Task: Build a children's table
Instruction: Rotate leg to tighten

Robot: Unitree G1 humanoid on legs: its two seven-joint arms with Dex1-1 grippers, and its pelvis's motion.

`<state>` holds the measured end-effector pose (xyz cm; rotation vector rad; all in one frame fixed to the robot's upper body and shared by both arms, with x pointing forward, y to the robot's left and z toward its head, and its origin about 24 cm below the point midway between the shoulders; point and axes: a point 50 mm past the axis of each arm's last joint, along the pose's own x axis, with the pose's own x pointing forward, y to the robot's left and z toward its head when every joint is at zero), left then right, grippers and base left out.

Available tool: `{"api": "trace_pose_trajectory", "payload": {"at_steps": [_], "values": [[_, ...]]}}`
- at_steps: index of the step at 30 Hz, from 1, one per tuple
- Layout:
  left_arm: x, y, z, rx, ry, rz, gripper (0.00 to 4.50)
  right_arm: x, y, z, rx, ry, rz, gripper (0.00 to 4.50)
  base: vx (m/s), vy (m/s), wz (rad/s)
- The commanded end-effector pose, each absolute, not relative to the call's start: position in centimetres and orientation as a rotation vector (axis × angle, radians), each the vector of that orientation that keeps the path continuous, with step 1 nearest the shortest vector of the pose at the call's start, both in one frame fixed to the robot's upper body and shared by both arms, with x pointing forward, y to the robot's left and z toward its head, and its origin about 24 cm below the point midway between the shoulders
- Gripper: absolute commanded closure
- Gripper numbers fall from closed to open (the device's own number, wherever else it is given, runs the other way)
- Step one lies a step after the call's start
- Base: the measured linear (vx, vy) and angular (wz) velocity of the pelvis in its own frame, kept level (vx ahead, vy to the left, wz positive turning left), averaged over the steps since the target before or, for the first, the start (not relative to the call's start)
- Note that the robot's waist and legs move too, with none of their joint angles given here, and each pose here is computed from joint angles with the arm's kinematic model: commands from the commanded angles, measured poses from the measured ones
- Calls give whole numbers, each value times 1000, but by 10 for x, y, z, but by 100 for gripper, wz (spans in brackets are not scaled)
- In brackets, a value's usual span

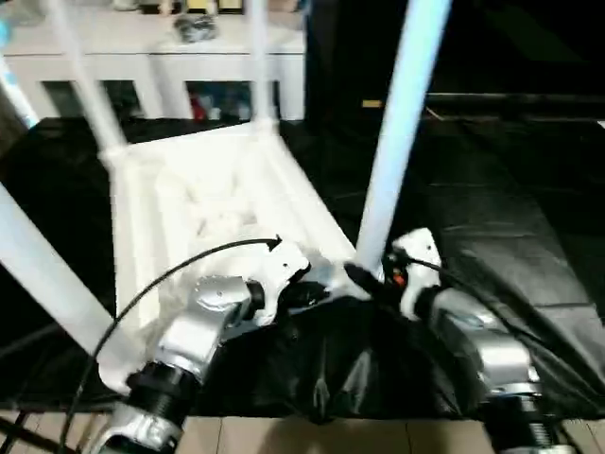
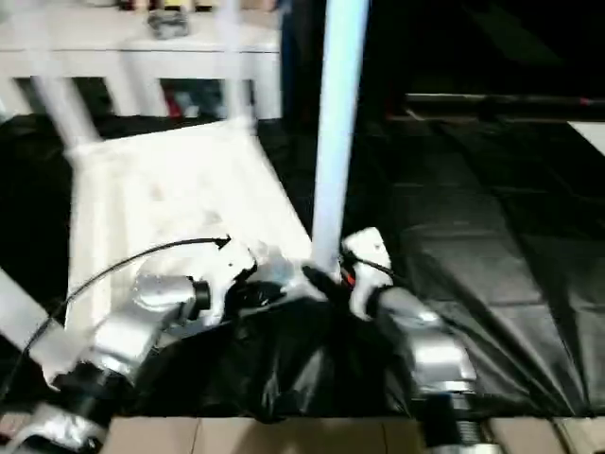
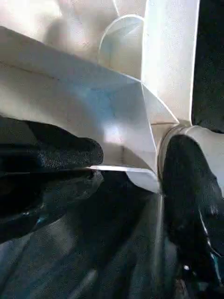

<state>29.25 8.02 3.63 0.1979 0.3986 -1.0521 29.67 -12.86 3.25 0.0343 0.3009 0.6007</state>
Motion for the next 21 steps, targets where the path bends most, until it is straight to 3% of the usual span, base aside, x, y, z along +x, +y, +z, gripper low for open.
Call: {"api": "trace_pose_trajectory", "payload": {"at_steps": [1, 3, 9, 21], "values": [[284, 45, 48, 100, 305, -1150, 450, 287, -86, 23, 78, 350, 757, 150, 0, 0, 0], [283, 44, 48, 115, 310, -1172, 450, 289, -90, 25, 93, 342, 738, 129, 0, 0, 0], [287, 58, 46, 150, 330, -1200, 450, 288, -106, 29, -4, 334, 809, 72, 0, 0, 0], [292, 87, 46, 224, 387, -1339, 450, 268, -132, 36, -144, 386, 1212, 72, 0, 0, 0]]}}
